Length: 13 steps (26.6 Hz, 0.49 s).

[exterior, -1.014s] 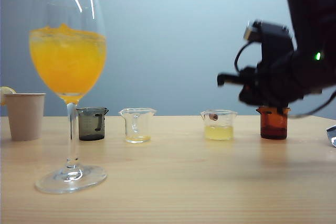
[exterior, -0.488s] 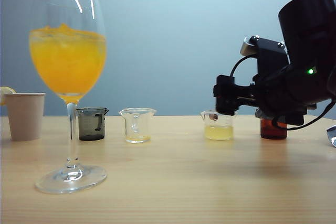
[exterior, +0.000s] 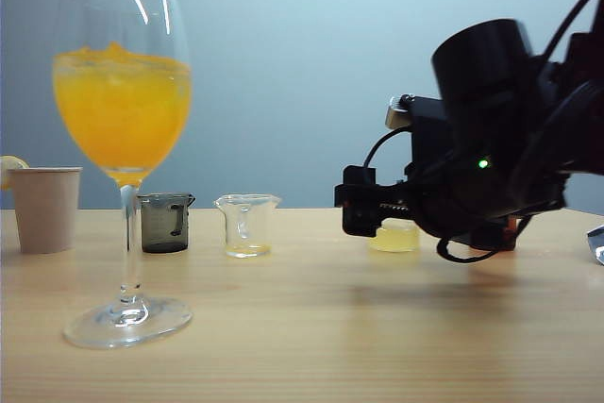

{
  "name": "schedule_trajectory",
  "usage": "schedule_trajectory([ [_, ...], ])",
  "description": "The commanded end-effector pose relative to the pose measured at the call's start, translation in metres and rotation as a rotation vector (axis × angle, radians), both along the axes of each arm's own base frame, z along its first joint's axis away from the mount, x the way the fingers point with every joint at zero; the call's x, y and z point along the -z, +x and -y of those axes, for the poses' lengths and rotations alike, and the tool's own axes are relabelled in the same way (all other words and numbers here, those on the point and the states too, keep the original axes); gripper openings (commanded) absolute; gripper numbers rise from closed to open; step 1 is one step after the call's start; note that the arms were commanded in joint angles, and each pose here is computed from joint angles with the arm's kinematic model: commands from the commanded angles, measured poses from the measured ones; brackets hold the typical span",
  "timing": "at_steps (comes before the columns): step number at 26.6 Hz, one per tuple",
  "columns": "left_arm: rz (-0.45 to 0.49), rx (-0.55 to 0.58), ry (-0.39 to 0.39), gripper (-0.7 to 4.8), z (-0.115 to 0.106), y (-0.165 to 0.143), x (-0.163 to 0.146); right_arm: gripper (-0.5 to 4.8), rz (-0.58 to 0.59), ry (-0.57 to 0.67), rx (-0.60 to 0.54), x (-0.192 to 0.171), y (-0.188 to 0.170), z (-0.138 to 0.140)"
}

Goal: Pick up the third measuring cup from the left, pour the pineapple juice inside into the goblet, and finally put the measuring cup back in its original place.

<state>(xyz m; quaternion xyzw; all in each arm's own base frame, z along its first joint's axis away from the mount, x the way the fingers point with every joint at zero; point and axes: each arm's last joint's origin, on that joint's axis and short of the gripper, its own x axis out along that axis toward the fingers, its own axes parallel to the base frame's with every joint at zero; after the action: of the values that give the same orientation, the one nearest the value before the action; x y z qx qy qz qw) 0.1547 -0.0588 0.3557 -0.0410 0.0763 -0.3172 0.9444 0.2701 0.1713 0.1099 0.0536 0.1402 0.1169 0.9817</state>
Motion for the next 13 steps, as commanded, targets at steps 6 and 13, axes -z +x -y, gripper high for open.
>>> schedule_trajectory([
  [6, 0.018, 0.005, -0.009, -0.05, -0.0002, -0.0007, -0.0032, 4.79, 0.023, 0.005, 0.046, 0.0014, 0.011, -0.0045],
  [13, 0.018, 0.005, -0.009, -0.05, -0.0002, -0.0007, -0.0032, 4.79, 0.009, -0.004, 0.052, 0.0083, 0.015, -0.0032],
])
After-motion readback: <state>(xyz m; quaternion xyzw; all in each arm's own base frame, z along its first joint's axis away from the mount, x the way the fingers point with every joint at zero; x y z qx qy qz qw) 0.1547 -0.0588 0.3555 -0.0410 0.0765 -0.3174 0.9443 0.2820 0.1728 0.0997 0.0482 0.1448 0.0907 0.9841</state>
